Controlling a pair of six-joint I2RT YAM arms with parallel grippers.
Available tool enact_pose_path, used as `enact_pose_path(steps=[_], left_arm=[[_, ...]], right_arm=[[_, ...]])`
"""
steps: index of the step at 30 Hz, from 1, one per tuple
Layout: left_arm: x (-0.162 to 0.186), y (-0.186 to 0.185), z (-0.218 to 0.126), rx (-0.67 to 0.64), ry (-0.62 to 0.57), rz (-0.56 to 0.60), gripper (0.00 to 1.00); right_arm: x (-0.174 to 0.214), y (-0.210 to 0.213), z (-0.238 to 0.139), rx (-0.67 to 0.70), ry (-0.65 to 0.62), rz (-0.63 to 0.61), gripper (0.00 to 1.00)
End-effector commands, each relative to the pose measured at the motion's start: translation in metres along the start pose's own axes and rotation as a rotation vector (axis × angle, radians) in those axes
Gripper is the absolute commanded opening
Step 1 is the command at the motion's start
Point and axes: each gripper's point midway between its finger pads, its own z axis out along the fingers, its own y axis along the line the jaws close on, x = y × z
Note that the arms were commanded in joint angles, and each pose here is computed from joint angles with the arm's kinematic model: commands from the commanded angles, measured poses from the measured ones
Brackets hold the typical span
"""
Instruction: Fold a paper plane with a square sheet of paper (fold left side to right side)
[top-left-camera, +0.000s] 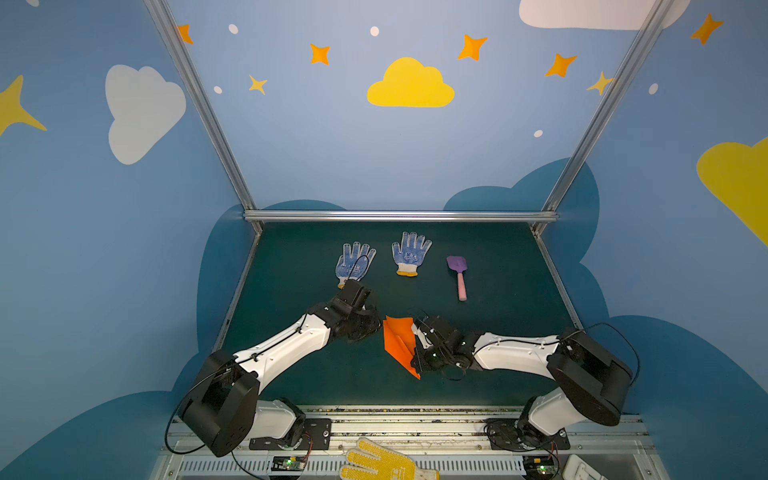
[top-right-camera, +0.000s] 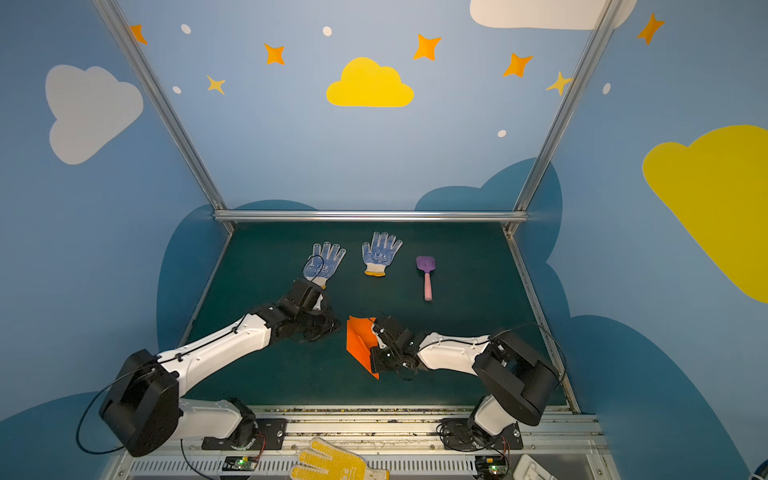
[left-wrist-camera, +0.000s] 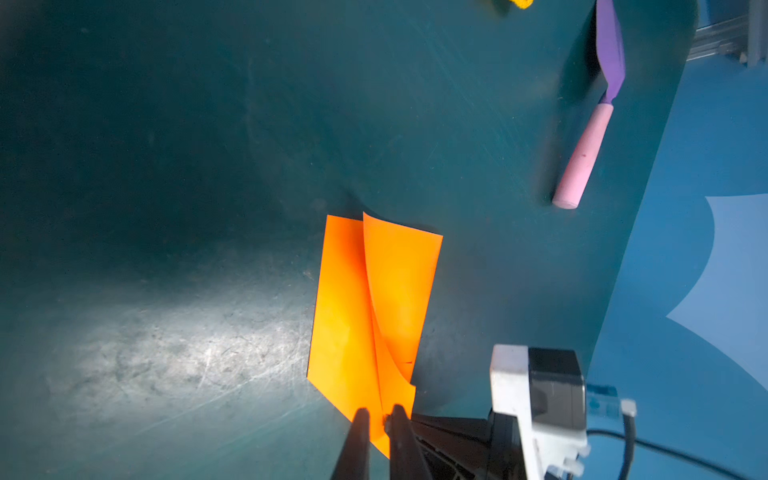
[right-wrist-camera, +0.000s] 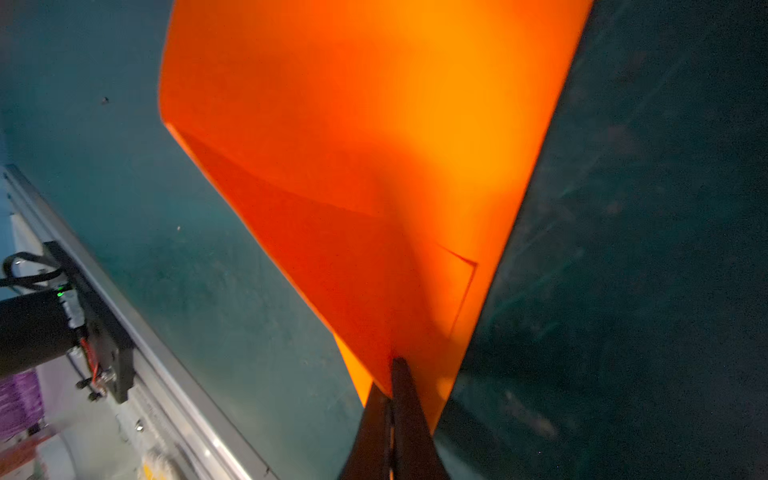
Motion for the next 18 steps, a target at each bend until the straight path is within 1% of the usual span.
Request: enact_pose_path(steps=[1,5,8,17,18], left_arm=[[0.008,0.007,0.002,-0.010,0.009,0.032,0.11],[0.017,0.005,0.010,0.002,0.026,0.045,0.10],[0.024,-0.002,0.019,0.017,0.053,0.072,0.10],[0.037,-0.011,0.052,0.003,0.145,0.123,0.06],[0.037,-0.012,0.055,0.002,0.150,0.129,0.05]], right_arm=[[0.019,-0.035,0.009,0.074,0.106,-0.042,0.00],[-0.001,-0.030,-0.001,0.069,0.087,-0.110,0.00],[-0.006,-0.030,-0.007,0.081,0.084,-0.120,0.00],[0.008,-0.034,-0.001,0.062,0.097,-0.030,0.00],[0.008,-0.033,-0.002,0.064,0.095,-0.028,0.02]])
